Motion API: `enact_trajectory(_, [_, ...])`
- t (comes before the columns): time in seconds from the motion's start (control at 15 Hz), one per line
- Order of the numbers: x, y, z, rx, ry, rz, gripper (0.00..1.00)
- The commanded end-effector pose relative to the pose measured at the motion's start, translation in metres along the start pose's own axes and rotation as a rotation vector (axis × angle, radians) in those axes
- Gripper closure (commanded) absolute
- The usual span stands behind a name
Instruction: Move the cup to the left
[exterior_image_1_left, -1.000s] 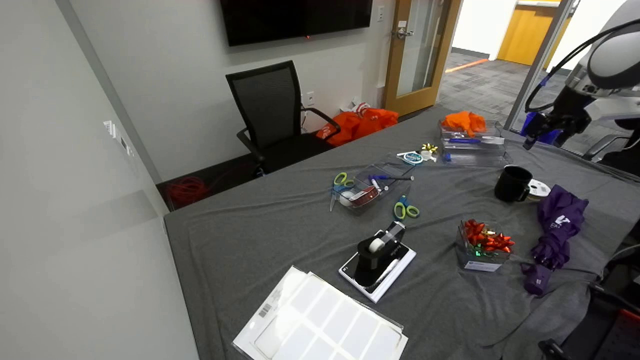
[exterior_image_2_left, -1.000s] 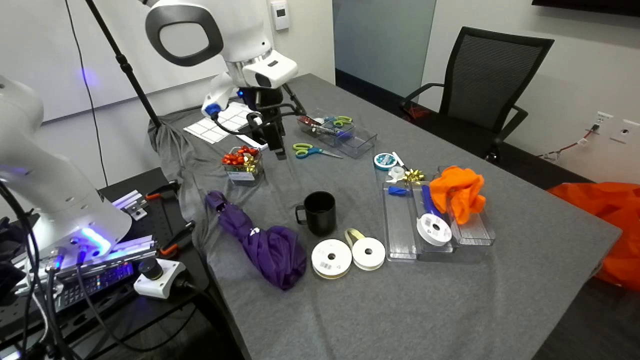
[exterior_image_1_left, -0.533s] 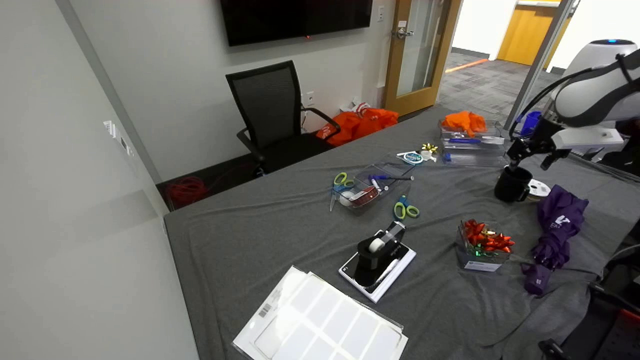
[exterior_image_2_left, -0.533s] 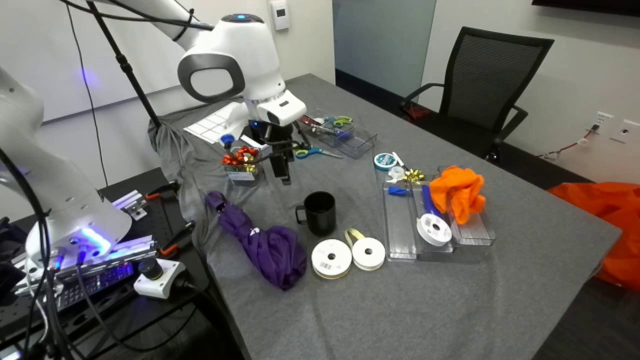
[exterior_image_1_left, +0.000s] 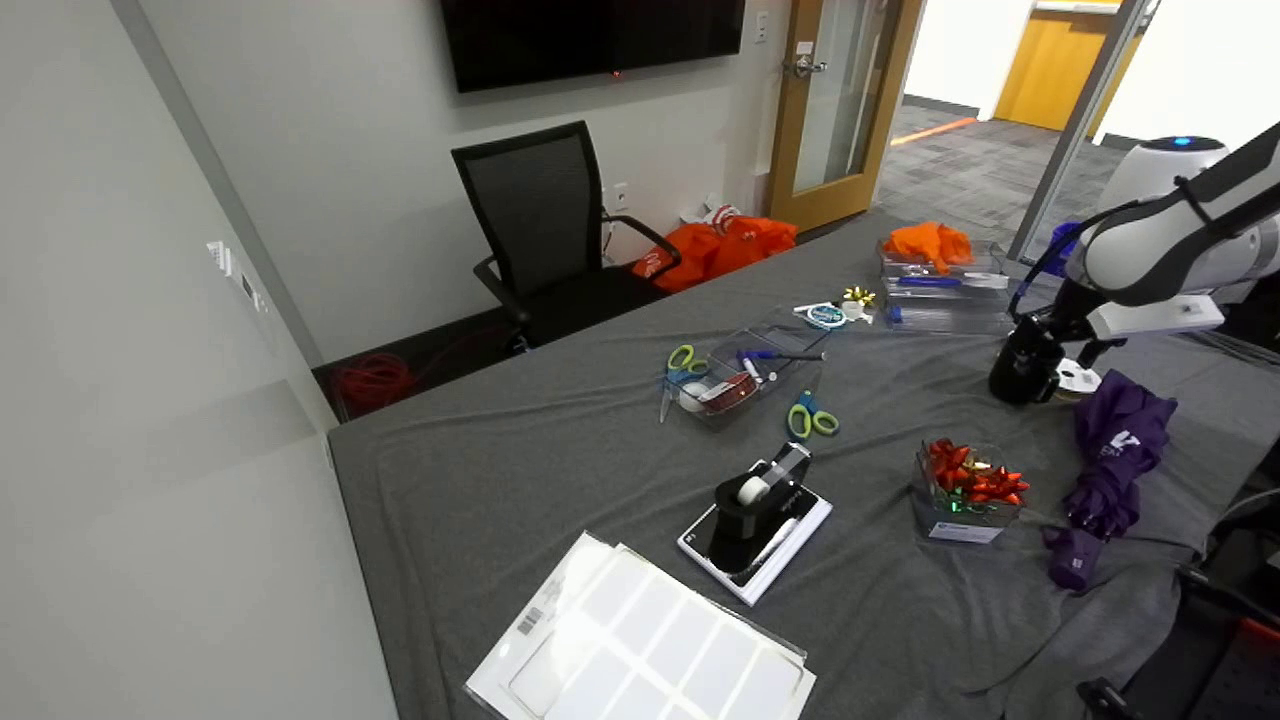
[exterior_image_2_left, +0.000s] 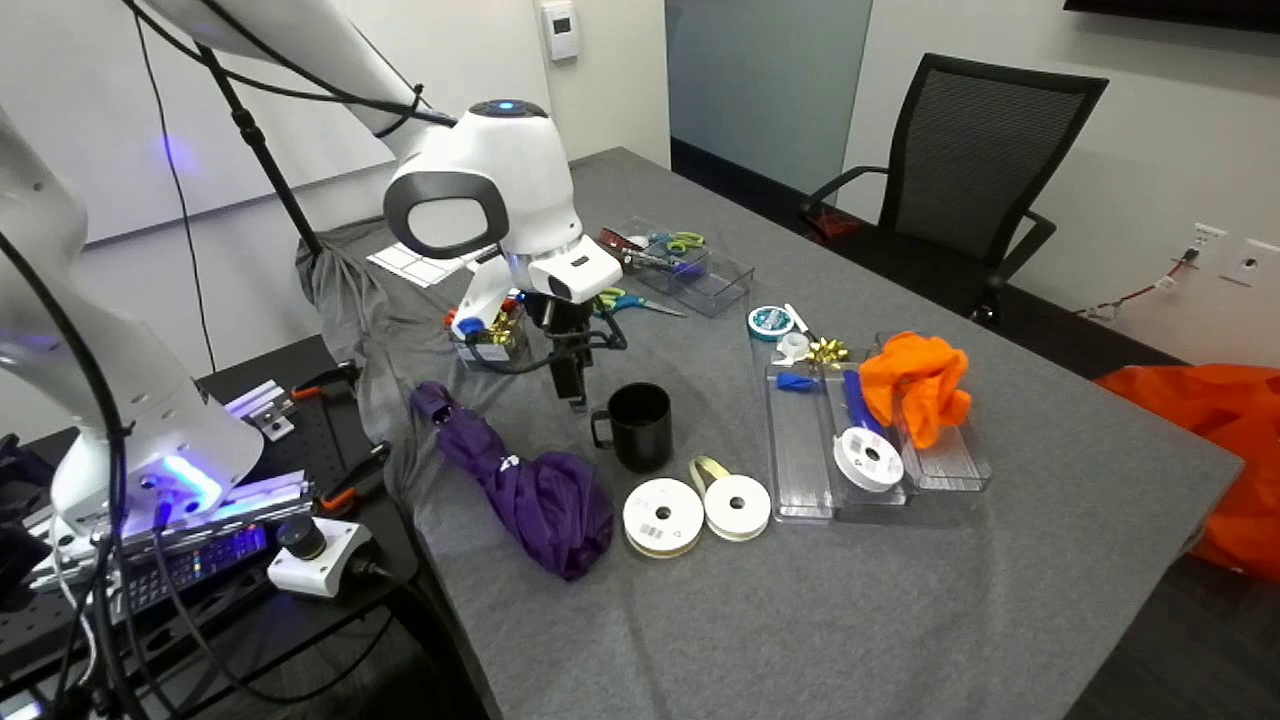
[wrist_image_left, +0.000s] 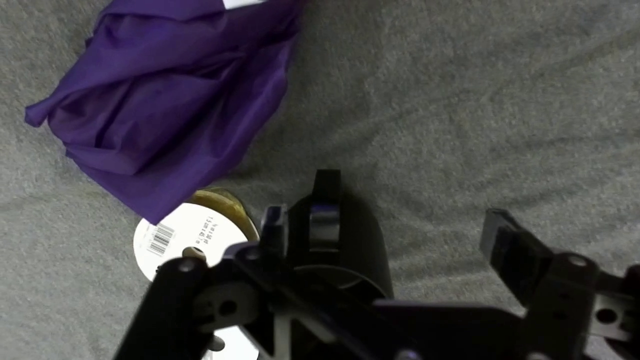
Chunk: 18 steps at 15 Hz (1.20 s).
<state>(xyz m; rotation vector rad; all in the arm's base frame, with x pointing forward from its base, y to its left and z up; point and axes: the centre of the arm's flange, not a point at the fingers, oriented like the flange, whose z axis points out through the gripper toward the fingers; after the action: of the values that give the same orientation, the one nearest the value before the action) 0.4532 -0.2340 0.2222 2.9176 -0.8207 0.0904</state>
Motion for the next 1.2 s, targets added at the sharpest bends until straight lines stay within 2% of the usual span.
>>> enact_trajectory(0.0, [0.008,0.01,0.021,-0.026,0.012,-0.033,0.0])
enact_trajectory(0.6, [0.018,0.028,0.052,0.037,-0.013,-0.135,0.0])
enact_trajectory(1.13, [0.026,0.039,0.08,0.059,-0.03,-0.161,0.0])
